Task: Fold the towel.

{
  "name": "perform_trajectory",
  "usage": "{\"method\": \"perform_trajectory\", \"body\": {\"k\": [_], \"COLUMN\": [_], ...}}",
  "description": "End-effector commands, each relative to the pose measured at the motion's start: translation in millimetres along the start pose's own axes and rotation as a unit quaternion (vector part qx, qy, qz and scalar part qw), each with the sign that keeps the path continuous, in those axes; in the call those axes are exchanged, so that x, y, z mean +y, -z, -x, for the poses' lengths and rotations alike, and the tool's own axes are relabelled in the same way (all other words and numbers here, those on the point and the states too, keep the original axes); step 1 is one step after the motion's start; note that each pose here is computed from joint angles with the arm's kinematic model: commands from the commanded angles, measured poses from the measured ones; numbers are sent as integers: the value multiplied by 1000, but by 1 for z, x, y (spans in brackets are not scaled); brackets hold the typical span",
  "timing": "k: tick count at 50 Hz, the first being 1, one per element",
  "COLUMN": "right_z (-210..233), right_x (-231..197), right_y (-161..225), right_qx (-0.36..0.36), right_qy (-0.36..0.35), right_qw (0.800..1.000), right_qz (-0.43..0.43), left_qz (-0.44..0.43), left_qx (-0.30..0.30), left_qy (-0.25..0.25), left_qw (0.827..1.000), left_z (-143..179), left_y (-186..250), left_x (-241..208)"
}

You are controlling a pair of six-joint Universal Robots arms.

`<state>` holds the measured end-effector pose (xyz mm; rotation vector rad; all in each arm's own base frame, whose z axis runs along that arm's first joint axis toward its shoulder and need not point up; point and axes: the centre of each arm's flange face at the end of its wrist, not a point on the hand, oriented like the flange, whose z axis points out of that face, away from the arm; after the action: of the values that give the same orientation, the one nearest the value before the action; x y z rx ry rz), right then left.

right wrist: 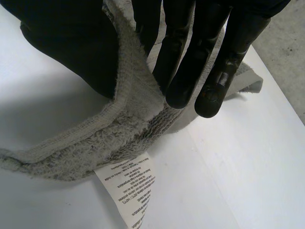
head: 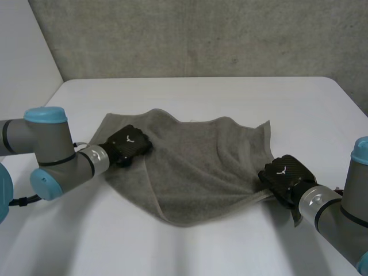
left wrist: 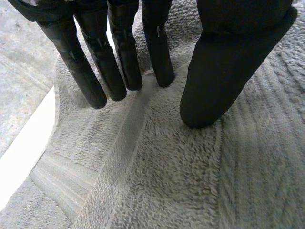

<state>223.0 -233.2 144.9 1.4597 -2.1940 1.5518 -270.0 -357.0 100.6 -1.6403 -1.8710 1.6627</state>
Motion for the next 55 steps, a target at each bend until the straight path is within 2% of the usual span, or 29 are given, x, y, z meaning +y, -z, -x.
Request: {"method": "perform_trajectory", "body": {"k": [1,18,27,37,43,45,47,48,50,51,52,53,55], "right_z": [0,-1,0,-8,-40,-55,-80,-81,-106,-106,-118,-118,-138], "right_x": [0,0,2,-4,-25,-41,-69,-69,-97,-97,-112,-112,-139], "right_y": [0,-1,-3,-3,8,20,43,43,65,65,79,79,108], "right_qx": [0,2,-1,10,50,71,95,95,111,111,117,117,127], "right_qy": [1,1,1,2,0,2,4,4,1,1,-4,-4,-10], "right_qw": [1000,1000,1000,1000,999,997,993,993,989,989,986,986,981], "right_qz": [0,-1,2,-5,-22,-39,-67,-68,-100,-100,-119,-119,-146], "left_qz": [-2,-2,11,1,-28,-37,-65,-65,-106,-106,-129,-129,-174], "left_qx": [6,1,-60,-79,-138,-161,-224,-224,-287,-287,-318,-318,-368], "left_qy": [-7,-11,-29,-35,-14,3,36,36,70,70,85,85,107], "left_qw": [1000,1000,998,996,990,986,972,972,950,949,935,935,907], "left_z": [-5,-4,18,26,51,61,84,84,102,102,110,111,122], "left_y": [0,0,10,36,76,90,126,126,167,167,188,188,228], "left_x": [-4,-5,-25,-50,-91,-103,-130,-130,-160,-160,-174,-174,-198]}}
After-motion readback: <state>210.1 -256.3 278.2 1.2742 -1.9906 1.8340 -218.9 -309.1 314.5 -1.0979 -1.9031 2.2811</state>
